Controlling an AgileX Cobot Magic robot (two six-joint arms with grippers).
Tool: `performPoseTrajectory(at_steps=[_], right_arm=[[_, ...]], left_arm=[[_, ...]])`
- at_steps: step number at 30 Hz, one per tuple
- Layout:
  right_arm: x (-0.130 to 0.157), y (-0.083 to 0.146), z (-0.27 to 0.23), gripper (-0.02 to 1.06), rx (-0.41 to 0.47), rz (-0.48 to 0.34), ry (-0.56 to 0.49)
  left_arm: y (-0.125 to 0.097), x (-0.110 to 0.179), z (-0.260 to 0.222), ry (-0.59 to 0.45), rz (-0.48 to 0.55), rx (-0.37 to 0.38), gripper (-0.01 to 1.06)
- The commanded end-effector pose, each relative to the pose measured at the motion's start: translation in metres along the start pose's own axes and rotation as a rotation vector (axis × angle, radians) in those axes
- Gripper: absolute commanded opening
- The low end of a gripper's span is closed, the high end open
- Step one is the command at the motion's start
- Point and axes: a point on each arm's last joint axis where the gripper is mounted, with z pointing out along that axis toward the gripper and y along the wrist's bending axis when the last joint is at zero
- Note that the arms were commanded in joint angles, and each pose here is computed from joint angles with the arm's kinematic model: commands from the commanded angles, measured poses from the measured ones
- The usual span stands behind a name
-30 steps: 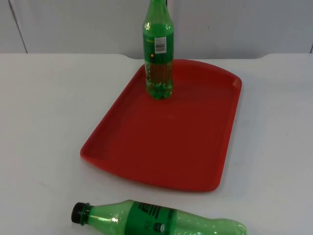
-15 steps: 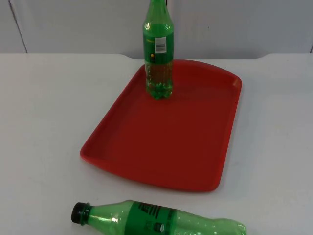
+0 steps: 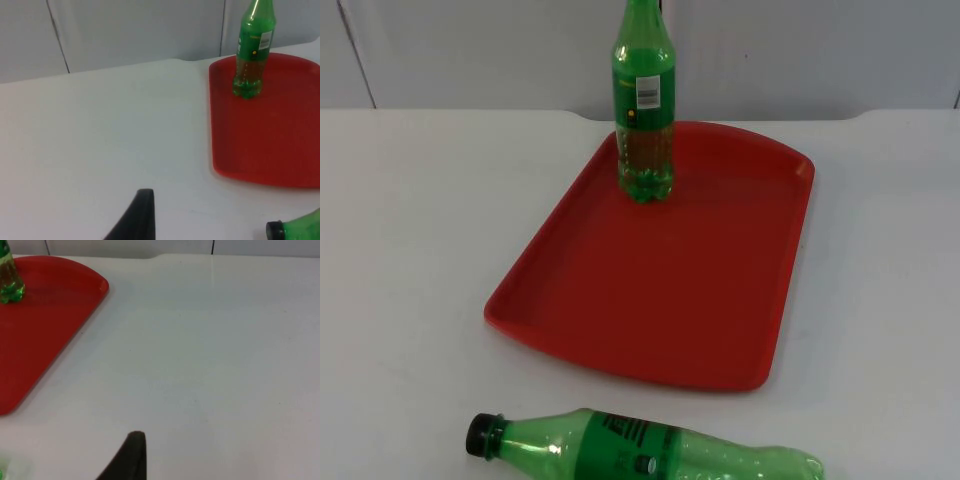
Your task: Place the bottle upright on the tray.
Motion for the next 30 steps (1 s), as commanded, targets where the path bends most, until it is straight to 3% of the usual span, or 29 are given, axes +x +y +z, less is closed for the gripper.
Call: performPoseTrajectory(at_steps=[1,9,30], right_arm=[[0.0,0.0,0.0,1.05,0.001,0.004,-0.009],[0.0,0.0,0.0,1.05,0.001,0.004,-0.009],[0.0,0.0,0.0,1.05,0.009,0.0,-0.009]], left_arm=[[-0.001,0.001,0.0,0.002,-0.006,0.005,1.05],[0.0,0.016,0.006,0.124,-0.001,-0.004,1.05],[0.0,0.016,0.006,0.123,0.004,-0.001,1.05]])
